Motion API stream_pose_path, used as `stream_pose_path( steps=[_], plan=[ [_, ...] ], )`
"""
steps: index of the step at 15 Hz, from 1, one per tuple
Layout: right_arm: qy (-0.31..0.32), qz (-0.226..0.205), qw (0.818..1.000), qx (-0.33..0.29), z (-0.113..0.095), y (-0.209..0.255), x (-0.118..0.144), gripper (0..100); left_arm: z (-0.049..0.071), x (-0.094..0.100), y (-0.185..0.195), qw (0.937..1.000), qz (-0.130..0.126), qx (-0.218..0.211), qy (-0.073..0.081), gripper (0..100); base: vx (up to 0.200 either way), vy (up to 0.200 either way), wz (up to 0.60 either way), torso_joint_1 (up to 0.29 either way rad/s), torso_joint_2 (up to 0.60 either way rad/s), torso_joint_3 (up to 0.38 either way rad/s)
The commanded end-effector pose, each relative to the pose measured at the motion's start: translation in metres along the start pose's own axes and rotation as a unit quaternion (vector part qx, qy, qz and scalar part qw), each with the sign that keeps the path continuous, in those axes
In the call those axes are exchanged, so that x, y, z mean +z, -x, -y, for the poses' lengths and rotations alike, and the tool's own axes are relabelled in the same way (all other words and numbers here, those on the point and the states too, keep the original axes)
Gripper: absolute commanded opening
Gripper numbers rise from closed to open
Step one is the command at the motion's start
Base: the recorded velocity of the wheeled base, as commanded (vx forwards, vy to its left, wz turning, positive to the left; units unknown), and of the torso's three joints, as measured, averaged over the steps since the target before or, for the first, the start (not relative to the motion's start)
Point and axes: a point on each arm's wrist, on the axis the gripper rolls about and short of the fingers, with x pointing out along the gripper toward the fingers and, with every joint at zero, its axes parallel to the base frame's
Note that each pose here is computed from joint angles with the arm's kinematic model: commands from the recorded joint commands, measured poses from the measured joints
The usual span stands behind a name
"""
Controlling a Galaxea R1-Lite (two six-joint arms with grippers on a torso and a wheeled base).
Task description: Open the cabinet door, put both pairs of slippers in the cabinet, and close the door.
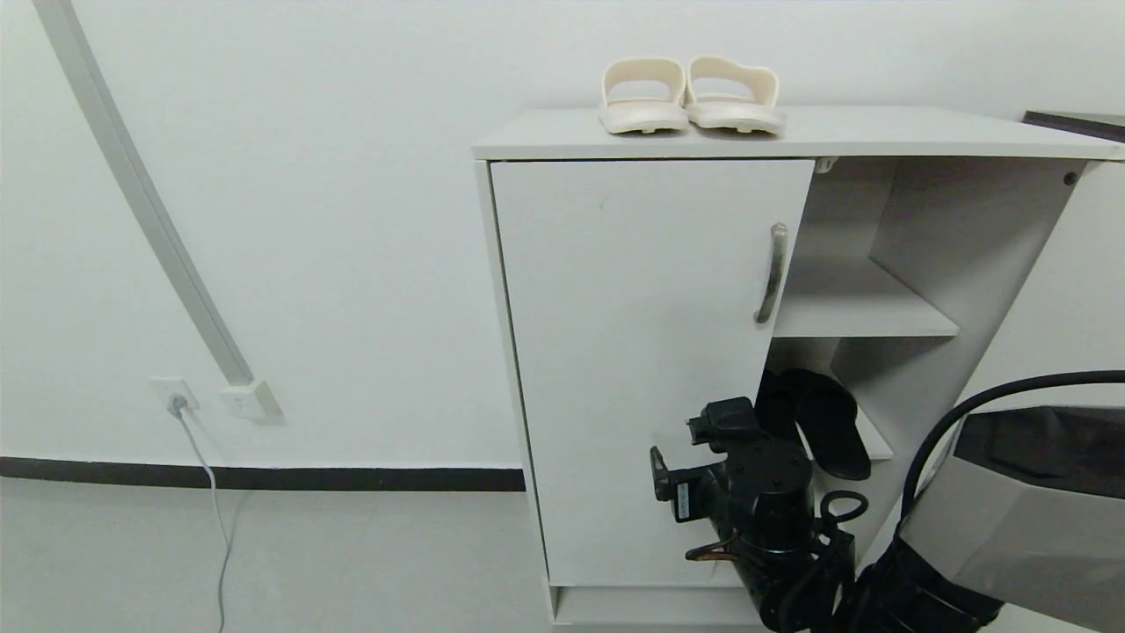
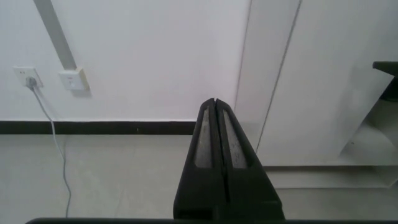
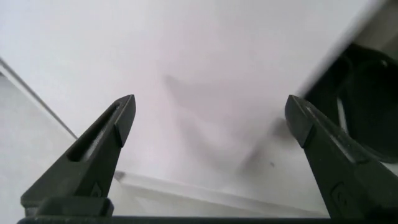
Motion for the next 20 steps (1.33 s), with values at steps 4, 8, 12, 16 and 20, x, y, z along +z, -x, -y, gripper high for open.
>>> stream_pose_path(
  steps=[4,8,12,16,20],
  plan=[
    [0.013,0.004,1.0,0.022,0.007,0.0048,-0.0044,100,0.0,0.0001,-0.0001,1.0,0.0,0.0,0.0,0,0.0,0.0,0.0,0.0,0.0,0.0],
    [0.014,0.003,1.0,0.022,0.0071,0.0049,-0.0056,100,0.0,0.0001,0.0,1.0,0.0,0.001,0.0,0,0.0,0.0,0.0,0.0,0.0,0.0],
    [0.012,0.008,1.0,0.022,0.0065,0.0042,-0.0044,100,0.0,0.0001,0.0,1.0,0.0,0.001,0.0,0,0.0,0.0,0.0,0.0,0.0,0.0],
    [0.005,0.017,1.0,0.023,0.0066,0.0047,-0.001,100,0.0,0.0001,-0.0001,1.0,0.0,0.001,-0.001,0,0.0,0.0,0.0,0.001,-0.06,-0.098],
    [0.006,0.016,1.0,0.022,0.0066,0.0047,-0.0012,100,0.0,0.0001,0.0,1.0,0.0,0.001,0.0,0,0.0,0.0,0.0,0.025,-0.41,-0.351]
  ],
)
